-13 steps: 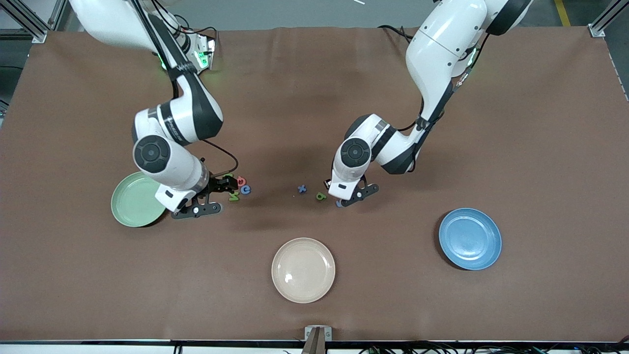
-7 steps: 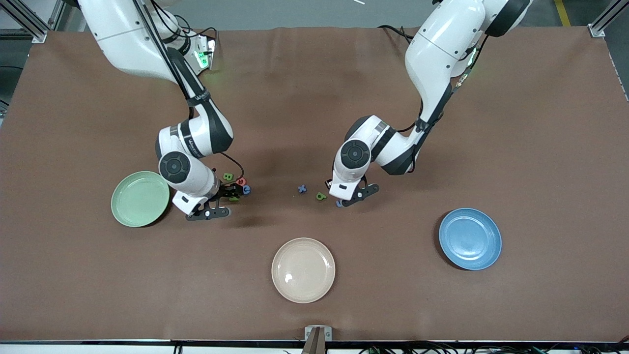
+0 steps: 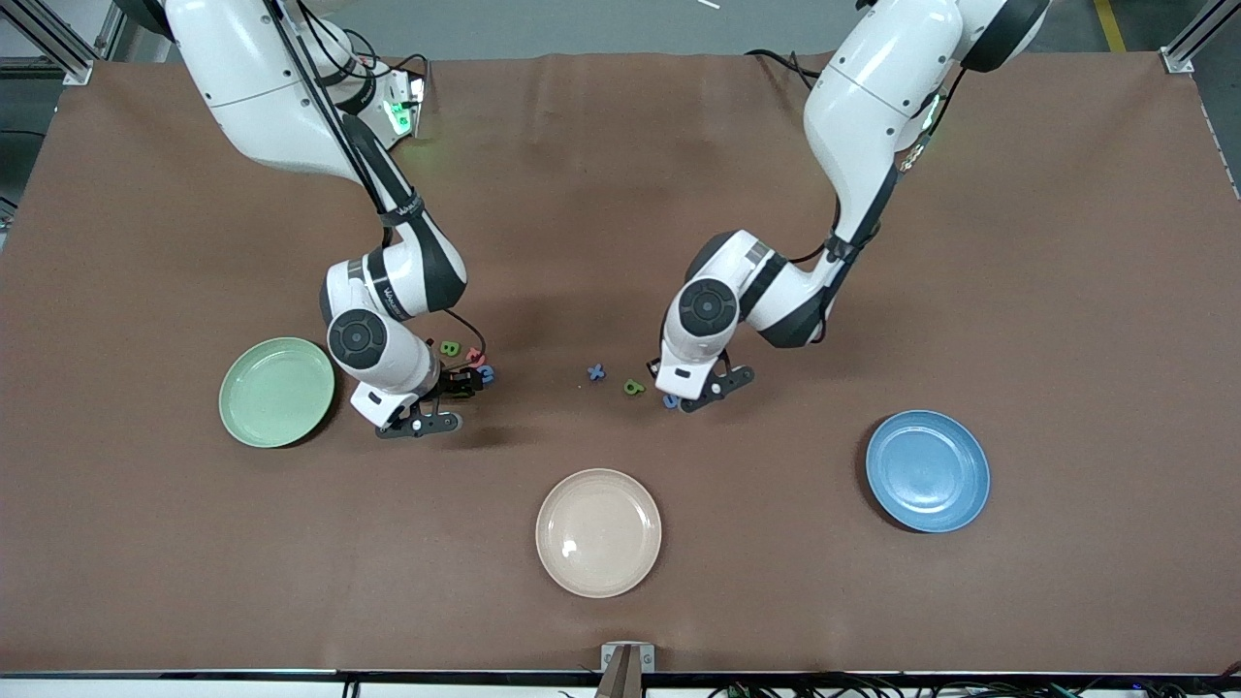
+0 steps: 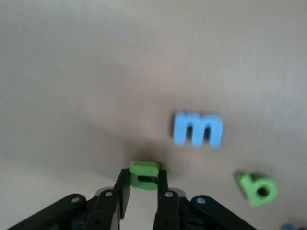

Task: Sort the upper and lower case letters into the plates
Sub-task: 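Drop the n onto the blue plate while the right gripper grasps M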

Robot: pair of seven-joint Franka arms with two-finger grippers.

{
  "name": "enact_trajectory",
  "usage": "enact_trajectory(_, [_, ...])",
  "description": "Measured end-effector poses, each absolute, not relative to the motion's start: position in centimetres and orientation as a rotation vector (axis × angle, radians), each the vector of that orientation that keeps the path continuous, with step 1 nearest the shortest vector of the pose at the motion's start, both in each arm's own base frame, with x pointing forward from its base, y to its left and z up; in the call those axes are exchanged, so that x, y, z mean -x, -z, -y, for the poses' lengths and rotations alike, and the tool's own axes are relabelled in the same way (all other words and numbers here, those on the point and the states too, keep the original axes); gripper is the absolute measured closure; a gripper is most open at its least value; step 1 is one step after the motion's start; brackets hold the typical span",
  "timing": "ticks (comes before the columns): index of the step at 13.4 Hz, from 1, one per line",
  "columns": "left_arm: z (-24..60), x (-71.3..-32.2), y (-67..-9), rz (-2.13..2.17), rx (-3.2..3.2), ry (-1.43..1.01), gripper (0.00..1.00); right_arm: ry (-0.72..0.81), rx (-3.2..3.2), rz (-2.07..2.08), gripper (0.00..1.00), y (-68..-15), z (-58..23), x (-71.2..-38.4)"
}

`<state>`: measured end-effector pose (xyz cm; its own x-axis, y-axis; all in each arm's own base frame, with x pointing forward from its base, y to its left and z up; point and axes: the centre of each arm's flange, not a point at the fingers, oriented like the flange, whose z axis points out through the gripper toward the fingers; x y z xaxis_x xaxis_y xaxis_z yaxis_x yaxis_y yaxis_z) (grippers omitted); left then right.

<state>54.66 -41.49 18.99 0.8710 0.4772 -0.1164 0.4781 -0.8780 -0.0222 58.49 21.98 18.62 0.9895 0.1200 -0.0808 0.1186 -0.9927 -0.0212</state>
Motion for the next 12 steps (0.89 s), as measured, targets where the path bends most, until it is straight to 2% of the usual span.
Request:
enact_trajectory(1, [39.8,-56.2,-20.4,-0.818,-3.011,0.165,0.74,-0.13,3.117,0.19,0.23,-18.6,-22.1,-58.4])
enact_trajectory(6, [25.9,-64.3,-26.6,-1.111,-2.889,0.081,0.74,-0.141,3.117,0.226,0.31,-18.0,-23.6,-57.7])
enact_trajectory(9, [17.3,-67.2,-26.8,-1.198,-2.873,0.041,0.74,-0.134,3.116,0.224,0.34,-17.8,-23.5,-57.8])
enact_trajectory(12, [9.9,-68.4,-26.2,-1.266,-2.867,0.033,0.74,-0.14,3.119,0.22,0.37,-17.6,-23.3,-57.8])
